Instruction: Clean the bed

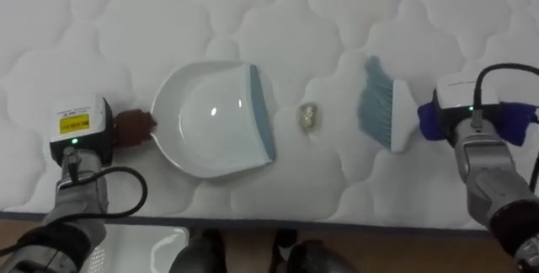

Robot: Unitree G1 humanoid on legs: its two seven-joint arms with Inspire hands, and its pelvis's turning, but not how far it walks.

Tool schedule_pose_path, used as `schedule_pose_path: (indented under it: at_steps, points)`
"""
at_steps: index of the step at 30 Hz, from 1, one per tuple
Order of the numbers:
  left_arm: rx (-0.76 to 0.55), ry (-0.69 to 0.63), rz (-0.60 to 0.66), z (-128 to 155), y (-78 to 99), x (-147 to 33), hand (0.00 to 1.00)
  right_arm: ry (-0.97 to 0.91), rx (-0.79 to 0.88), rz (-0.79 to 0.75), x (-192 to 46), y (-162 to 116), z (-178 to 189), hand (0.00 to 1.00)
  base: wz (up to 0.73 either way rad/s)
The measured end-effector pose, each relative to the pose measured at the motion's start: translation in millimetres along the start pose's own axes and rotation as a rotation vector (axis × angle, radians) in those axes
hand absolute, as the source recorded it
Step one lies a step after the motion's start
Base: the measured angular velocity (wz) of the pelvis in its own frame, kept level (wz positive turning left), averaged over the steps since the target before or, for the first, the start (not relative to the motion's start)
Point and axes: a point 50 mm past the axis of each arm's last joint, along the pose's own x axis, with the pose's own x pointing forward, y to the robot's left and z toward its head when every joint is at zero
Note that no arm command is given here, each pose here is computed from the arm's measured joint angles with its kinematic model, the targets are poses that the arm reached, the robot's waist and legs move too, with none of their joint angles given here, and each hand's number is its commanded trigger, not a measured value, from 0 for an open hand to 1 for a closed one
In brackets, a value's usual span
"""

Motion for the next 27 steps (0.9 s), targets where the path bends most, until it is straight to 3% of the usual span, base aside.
schedule_pose_path:
  at_steps: [8, 27]
  points:
    - [0.011, -0.048, -0.078, 11, -10.0, -5.4, 1.0, -0.062, 0.015, 0.019, -7, 2, 23, 1.0, 0.0]
    - [0.012, -0.052, -0.079, 12, -12.4, -7.7, 1.0, -0.136, 0.081, 0.032, -15, -9, 45, 1.0, -0.01]
